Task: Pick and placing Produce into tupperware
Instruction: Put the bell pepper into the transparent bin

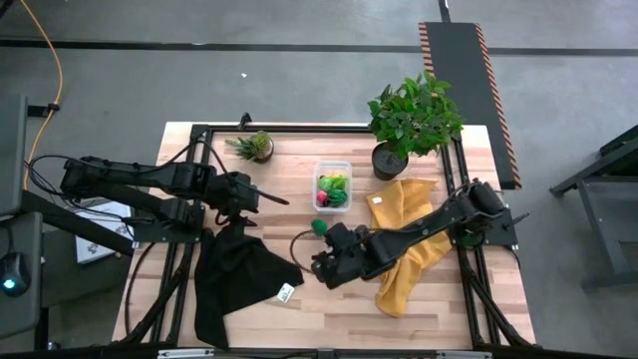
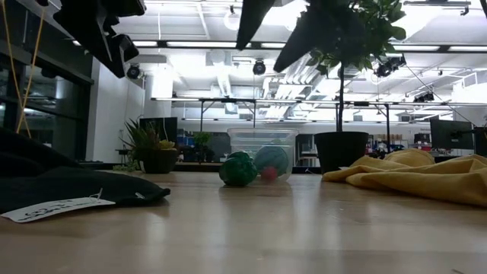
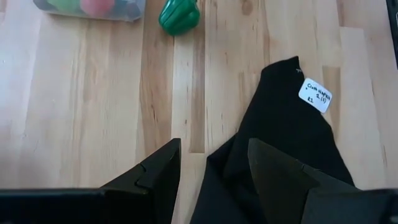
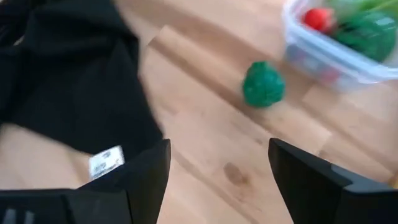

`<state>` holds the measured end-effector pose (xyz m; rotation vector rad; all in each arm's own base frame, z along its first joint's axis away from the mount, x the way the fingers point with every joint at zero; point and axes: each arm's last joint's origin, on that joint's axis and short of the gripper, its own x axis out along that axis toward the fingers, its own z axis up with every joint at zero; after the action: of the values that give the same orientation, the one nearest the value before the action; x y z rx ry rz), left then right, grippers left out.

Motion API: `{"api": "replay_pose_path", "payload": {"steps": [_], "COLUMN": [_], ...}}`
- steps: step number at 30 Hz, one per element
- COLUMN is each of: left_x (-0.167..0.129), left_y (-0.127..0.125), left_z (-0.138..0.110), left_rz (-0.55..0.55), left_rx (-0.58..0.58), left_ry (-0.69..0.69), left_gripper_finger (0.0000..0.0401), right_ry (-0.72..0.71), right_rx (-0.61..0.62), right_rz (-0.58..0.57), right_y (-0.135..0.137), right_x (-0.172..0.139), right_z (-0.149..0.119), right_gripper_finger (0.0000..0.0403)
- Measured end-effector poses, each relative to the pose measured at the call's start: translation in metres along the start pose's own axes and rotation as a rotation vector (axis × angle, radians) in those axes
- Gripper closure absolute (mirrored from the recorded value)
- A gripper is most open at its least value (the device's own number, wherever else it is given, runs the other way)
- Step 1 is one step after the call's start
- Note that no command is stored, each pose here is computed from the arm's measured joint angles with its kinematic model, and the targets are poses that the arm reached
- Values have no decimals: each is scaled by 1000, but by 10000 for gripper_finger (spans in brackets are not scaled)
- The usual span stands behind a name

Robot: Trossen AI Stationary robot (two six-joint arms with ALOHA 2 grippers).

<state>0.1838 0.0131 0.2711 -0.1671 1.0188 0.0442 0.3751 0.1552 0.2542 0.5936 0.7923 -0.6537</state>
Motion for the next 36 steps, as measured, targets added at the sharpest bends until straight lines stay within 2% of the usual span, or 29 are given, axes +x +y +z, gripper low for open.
{"api": "replay_pose_path", "payload": {"steps": [5, 9, 15, 21, 25, 30, 36], "left_x": [0, 0, 0, 0, 0, 0, 0], "left_y": [0, 0, 1, 2, 2, 2, 1], "left_z": [0, 0, 1, 1, 1, 1, 1], "left_rz": [3, 16, 42, 54, 54, 53, 52], "left_rx": [10, 17, 35, 40, 40, 39, 40], "left_ry": [-2, -6, -11, -14, -14, -14, -18], "left_gripper_finger": [224, 224, 224, 224, 224, 224, 224], "right_ry": [-150, -241, -274, -340, -334, -349, -347], "right_rx": [85, 171, 208, 202, 201, 267, 274], "right_rz": [-104, -130, -150, -178, -194, -182, -211], "right_y": [9, 8, 1, -1, 0, 3, 0], "right_x": [-7, -6, 8, 24, 41, 60, 75], "right_z": [-19, -43, -69, -78, -86, -97, -99], "right_gripper_finger": [141, 141, 141, 142, 142, 142, 142]}}
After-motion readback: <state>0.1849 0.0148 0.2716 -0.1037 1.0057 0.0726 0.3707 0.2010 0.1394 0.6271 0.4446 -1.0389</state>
